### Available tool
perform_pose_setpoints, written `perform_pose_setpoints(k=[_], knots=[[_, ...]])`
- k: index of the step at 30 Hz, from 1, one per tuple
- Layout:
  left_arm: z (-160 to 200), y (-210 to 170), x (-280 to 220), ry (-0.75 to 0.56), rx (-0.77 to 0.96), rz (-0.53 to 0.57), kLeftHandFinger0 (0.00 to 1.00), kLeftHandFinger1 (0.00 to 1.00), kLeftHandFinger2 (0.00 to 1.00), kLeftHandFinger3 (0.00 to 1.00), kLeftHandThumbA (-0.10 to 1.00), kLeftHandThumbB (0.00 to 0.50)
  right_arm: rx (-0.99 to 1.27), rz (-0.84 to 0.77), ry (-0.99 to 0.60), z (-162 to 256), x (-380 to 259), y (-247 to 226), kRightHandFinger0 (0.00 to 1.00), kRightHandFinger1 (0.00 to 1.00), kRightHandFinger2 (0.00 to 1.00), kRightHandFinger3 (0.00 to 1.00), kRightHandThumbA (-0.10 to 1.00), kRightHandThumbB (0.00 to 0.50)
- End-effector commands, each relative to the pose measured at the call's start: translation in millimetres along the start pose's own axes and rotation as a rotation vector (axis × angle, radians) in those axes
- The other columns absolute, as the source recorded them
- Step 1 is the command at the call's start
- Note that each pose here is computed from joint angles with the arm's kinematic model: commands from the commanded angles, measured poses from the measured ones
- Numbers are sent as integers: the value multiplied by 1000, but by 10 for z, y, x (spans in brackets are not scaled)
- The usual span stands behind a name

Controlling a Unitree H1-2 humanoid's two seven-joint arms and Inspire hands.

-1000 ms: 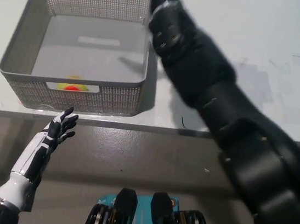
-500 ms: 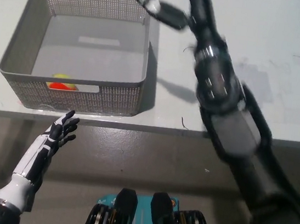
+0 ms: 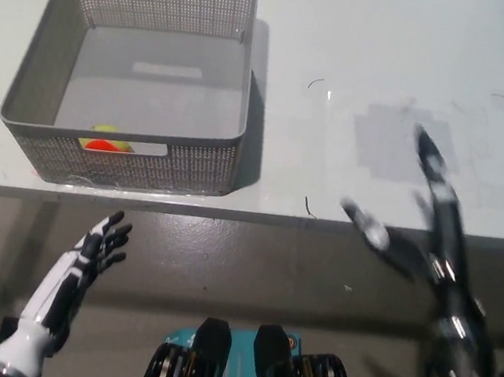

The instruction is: Use the right hand to pick up a tennis ball and put it into a container on the left side

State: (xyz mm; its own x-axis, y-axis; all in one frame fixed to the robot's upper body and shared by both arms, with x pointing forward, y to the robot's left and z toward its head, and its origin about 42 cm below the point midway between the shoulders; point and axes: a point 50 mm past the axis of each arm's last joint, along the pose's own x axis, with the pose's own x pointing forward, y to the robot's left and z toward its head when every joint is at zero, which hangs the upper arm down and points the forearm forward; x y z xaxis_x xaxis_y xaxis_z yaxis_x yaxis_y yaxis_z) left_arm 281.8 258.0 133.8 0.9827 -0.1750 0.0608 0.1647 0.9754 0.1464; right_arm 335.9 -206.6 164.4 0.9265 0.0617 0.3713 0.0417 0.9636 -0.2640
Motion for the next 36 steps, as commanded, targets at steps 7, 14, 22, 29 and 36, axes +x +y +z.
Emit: perform_pose_setpoints(k=[7, 14, 22, 29, 36], knots=[[53, -61, -209, -122, -66, -121, 1000, 1000, 1000, 1000, 1000, 176, 142, 63, -76, -11, -636, -181, 1000, 1000, 1000, 1000, 1000, 270], [-22, -32, -290, -118, -78, -99, 1000, 1000, 1000, 1000, 1000, 190, 186, 109, 3, -187, -854, -98, 1000, 1000, 1000, 1000, 1000, 330], [-123, 3, -305, -105, -60, 8, 1000, 1000, 1000, 1000, 1000, 181, 186, 131, 25, -352, -812, -32, 1000, 1000, 1000, 1000, 1000, 310], [-183, 33, -242, -52, -162, 75, 1000, 758, 561, 474, 1000, 219, 212, 127, 54, -390, -761, -8, 1000, 1000, 1000, 1000, 1000, 332], [-170, 16, -241, -25, -159, 118, 965, 802, 696, 592, 1000, 200, 226, 132, 64, -401, -760, -9, 1000, 1000, 1000, 1000, 1000, 319]])
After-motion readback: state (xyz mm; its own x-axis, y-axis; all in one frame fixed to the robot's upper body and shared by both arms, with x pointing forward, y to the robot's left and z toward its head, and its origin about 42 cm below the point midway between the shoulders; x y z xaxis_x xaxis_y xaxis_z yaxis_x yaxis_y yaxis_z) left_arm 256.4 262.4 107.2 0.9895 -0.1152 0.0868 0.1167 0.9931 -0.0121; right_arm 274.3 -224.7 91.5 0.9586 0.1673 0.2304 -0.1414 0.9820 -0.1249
